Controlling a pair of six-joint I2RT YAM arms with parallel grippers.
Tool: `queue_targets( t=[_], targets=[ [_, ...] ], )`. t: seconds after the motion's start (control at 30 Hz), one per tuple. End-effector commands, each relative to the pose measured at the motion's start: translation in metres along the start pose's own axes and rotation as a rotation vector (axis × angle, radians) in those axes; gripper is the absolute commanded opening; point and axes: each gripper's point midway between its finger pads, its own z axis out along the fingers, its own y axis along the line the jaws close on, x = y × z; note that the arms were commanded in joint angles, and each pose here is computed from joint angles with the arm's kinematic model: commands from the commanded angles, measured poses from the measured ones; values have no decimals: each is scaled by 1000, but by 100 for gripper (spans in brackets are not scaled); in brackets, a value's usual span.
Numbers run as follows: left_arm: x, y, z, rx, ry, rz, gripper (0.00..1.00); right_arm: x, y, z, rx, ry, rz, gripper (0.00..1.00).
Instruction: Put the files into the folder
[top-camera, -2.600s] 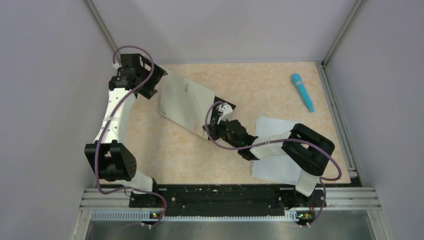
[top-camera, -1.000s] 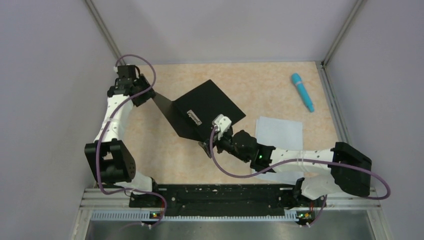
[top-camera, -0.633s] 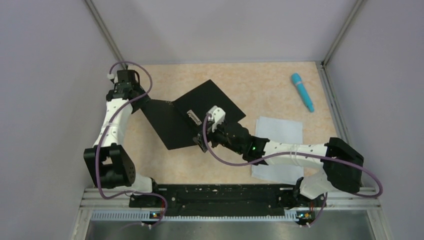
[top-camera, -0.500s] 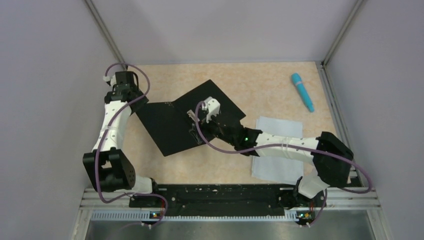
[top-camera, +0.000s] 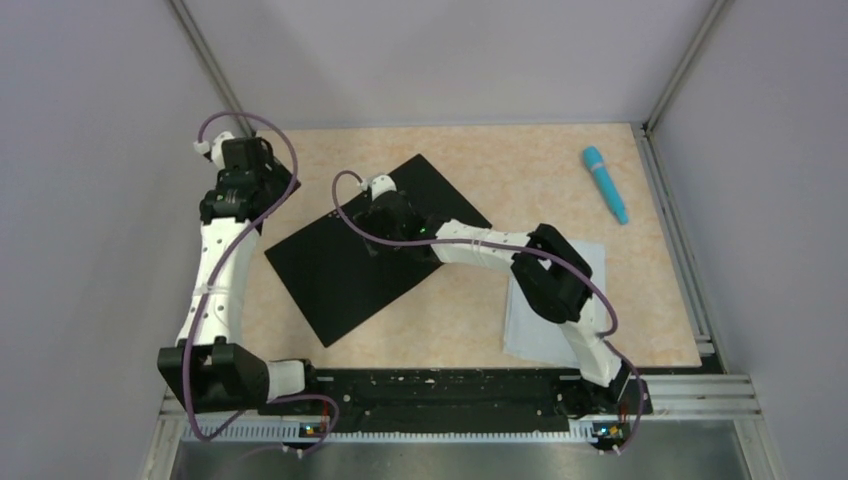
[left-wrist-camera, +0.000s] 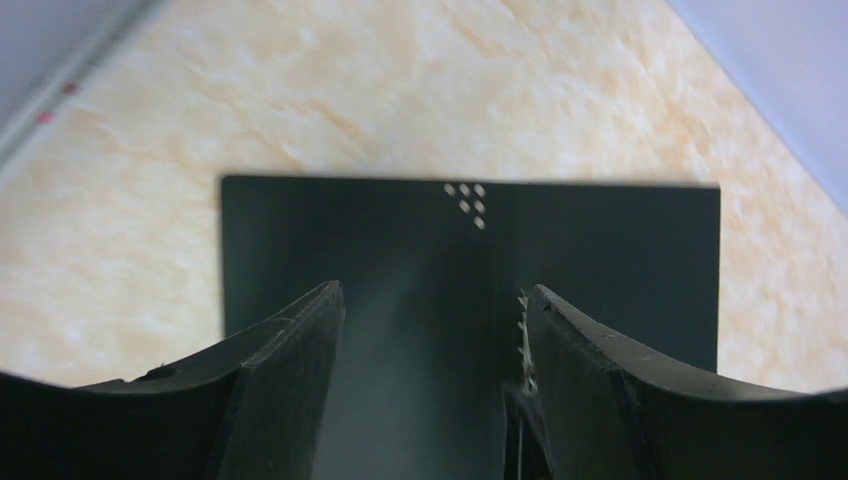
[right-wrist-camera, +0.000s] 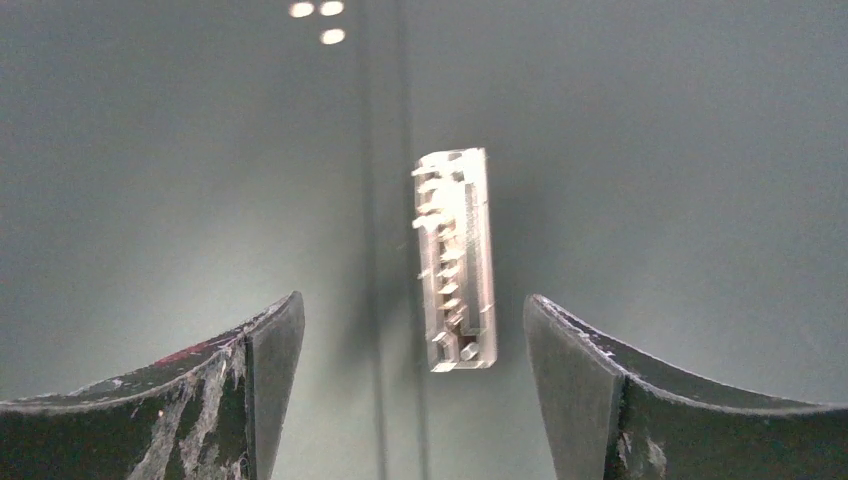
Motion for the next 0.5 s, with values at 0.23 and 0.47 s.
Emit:
queue_targets(
  t=[0.23, 0.47],
  targets=[
    [82, -69, 41, 217, 309, -35, 72, 12, -47, 57, 110, 105, -62, 75],
    [108, -68, 60, 216, 369, -89, 73, 31, -41, 55, 96, 154, -33, 70]
  ],
)
